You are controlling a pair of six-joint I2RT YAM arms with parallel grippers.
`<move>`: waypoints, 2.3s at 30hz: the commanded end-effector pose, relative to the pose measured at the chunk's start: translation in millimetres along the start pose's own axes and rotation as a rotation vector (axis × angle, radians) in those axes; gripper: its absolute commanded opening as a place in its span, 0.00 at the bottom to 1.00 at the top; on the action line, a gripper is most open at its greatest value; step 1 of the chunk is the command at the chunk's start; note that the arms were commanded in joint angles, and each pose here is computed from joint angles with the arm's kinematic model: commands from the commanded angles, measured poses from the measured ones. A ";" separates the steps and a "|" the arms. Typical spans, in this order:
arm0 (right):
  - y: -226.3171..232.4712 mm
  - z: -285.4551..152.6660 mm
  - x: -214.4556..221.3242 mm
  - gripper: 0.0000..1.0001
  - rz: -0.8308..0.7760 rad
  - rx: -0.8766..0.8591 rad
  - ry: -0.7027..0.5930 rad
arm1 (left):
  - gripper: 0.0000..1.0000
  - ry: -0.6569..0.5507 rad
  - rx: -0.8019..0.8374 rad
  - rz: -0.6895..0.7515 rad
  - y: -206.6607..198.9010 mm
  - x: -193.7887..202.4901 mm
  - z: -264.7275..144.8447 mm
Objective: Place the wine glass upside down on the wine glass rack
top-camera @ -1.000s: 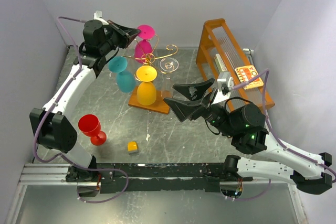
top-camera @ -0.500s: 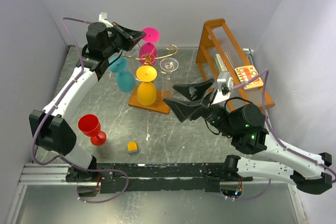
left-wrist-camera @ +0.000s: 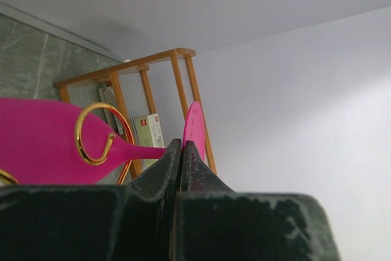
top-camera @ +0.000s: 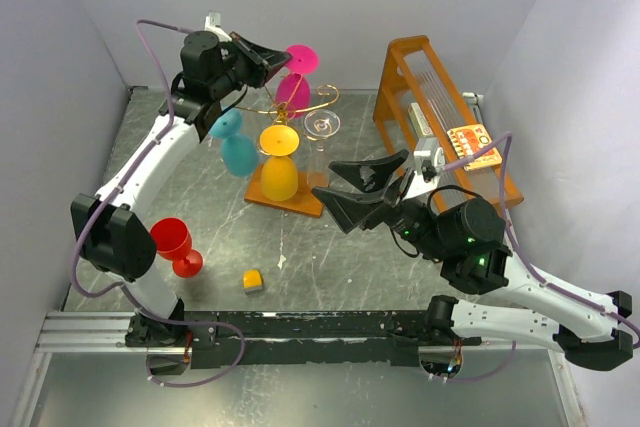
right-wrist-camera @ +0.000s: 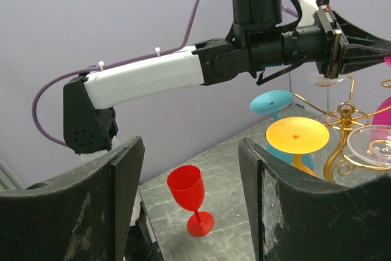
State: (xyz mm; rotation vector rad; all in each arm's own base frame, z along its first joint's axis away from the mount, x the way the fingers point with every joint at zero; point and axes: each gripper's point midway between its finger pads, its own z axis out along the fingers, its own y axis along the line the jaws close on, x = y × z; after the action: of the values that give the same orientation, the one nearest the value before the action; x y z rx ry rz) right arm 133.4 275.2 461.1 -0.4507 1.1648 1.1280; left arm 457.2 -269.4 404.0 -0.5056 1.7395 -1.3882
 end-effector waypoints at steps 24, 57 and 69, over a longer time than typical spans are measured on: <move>-4.0 -7.5 -8.2 0.63 -0.004 0.016 -0.030 | 0.09 -0.228 -0.158 0.105 4.8 -45.3 -5.5; -7.8 2.0 3.0 0.63 0.029 0.050 0.005 | 0.37 -0.234 -0.133 0.305 -36.8 -52.9 -47.2; -16.8 11.1 15.1 0.62 0.040 0.113 0.052 | 0.62 -0.296 -0.198 0.553 -47.5 -54.2 -145.7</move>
State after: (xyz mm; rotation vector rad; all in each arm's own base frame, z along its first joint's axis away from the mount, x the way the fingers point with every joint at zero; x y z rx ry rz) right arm 147.2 289.1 437.4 -0.4198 1.2739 1.1021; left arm 389.9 -178.9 480.0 -0.3499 1.5980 -0.8583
